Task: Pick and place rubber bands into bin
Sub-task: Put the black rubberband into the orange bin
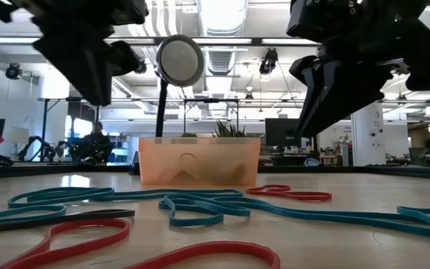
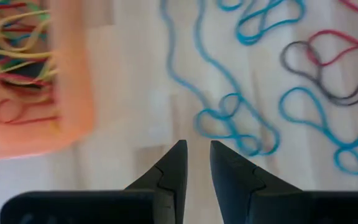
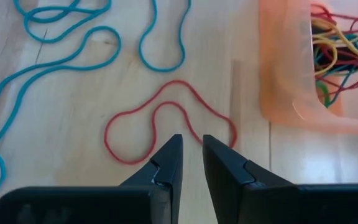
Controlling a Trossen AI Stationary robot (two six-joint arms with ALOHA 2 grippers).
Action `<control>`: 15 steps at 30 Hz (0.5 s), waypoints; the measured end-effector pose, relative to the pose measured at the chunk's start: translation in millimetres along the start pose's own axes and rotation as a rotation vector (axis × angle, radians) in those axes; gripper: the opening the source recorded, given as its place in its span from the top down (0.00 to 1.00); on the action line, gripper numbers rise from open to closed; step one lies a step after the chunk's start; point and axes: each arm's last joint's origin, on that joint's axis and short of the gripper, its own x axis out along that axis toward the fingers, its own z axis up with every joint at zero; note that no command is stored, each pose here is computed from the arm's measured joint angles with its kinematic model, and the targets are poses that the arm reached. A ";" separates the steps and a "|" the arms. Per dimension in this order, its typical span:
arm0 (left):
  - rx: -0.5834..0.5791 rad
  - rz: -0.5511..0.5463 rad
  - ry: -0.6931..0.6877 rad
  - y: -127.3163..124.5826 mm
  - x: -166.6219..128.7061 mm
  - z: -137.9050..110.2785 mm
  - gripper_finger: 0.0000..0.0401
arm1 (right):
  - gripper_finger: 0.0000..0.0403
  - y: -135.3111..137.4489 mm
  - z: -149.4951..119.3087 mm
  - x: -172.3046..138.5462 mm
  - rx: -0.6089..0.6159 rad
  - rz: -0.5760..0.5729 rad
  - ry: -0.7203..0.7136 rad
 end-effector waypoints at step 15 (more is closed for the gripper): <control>-0.147 -0.096 -0.044 -17.3 34.1 -26.7 0.86 | 0.86 0.7 -1.3 2.2 0.013 0.004 -0.025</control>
